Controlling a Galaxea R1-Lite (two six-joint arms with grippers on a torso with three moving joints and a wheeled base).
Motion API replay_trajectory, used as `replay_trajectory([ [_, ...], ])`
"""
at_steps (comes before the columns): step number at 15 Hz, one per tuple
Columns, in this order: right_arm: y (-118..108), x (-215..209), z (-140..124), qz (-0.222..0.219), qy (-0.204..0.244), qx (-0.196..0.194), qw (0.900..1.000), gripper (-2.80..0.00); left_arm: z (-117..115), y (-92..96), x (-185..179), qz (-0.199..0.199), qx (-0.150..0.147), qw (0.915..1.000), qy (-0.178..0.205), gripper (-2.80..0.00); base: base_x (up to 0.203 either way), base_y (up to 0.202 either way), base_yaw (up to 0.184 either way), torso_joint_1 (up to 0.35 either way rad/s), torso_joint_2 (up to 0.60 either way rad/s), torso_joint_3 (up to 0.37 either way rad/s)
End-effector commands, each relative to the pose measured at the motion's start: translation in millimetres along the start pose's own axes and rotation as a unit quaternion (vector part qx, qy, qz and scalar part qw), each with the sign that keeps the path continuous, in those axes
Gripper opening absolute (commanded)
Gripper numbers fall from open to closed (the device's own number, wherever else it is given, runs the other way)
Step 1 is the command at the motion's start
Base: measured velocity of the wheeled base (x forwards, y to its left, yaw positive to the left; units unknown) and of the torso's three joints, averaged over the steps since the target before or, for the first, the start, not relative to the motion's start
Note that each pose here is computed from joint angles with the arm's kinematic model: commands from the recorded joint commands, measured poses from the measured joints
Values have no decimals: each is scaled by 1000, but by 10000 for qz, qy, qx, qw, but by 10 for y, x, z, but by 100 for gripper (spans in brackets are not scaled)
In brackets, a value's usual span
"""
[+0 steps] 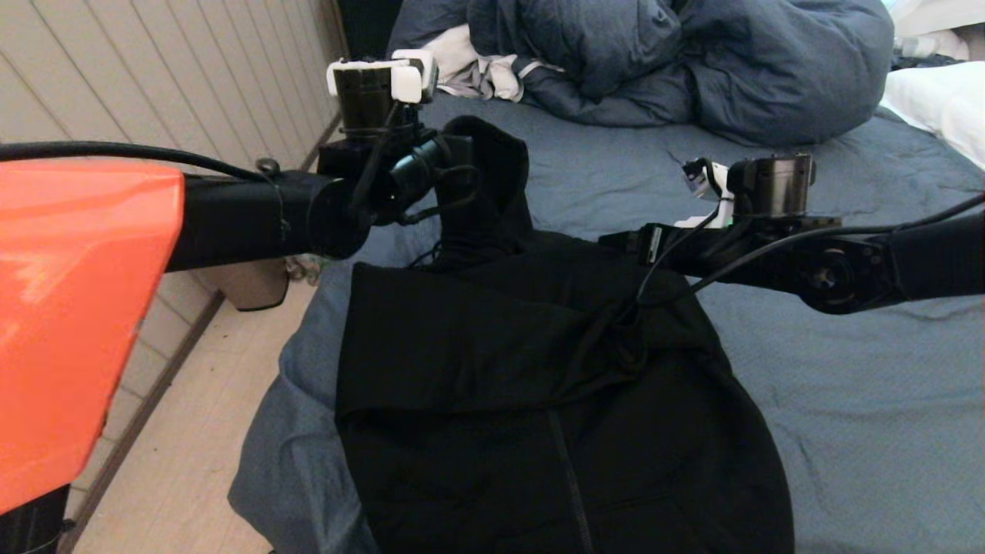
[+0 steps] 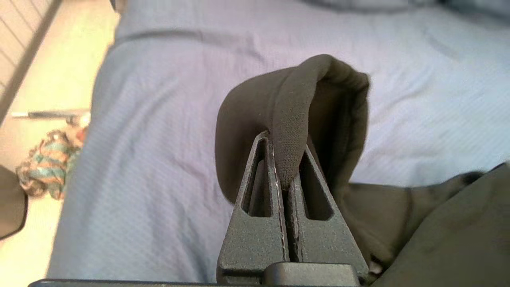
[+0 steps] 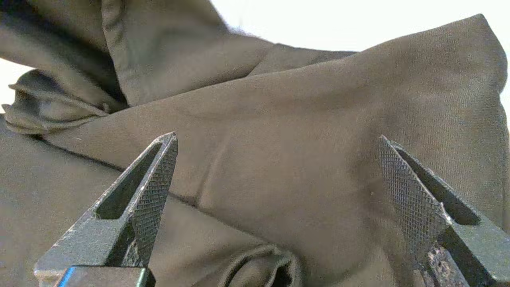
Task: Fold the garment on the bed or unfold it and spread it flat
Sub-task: Fold the black sweatshirt
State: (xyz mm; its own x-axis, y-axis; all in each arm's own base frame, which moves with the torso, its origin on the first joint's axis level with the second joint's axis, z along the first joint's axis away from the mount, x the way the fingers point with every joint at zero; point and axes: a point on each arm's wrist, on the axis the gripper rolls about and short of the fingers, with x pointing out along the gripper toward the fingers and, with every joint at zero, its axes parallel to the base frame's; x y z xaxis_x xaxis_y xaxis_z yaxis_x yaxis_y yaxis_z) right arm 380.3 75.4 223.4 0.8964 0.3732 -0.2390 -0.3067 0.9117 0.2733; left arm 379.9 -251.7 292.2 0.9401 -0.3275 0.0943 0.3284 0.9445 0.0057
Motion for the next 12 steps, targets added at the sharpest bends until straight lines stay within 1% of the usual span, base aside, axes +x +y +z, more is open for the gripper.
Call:
replay_trajectory([
  [1,32,-93,47,25,-77,-5,10000,0,232,12,-171,-17,-63,9998,-188,-280,0,0,0,0,0,0],
  [2,44,-105,62,47,-100,35,9999,0,263,6,-238,-43,-62,9998,-166,-280,0,0,0,0,0,0],
  [4,63,-108,140,72,-214,256,9994,0,265,-53,-402,-126,-37,9999,-15,-280,0,0,0,0,0,0],
  [6,101,-99,231,116,-288,481,9984,0,169,-149,-564,-230,5,9995,217,-280,0,0,0,0,0,0],
  [8,146,-119,389,150,-357,693,9968,0,-2,-246,-754,-354,67,9985,407,-280,0,0,0,0,0,0],
  [9,167,-129,475,157,-365,848,9956,0,-25,-294,-886,-398,59,9985,366,-280,0,0,0,0,0,0],
  [11,179,-88,575,132,-291,1159,9927,0,166,-333,-1170,-450,-55,9989,68,-280,0,0,0,0,0,0],
  [12,177,-64,579,97,-177,1352,9906,0,260,-317,-1263,-451,-107,9989,-52,-280,0,0,0,0,0,0],
])
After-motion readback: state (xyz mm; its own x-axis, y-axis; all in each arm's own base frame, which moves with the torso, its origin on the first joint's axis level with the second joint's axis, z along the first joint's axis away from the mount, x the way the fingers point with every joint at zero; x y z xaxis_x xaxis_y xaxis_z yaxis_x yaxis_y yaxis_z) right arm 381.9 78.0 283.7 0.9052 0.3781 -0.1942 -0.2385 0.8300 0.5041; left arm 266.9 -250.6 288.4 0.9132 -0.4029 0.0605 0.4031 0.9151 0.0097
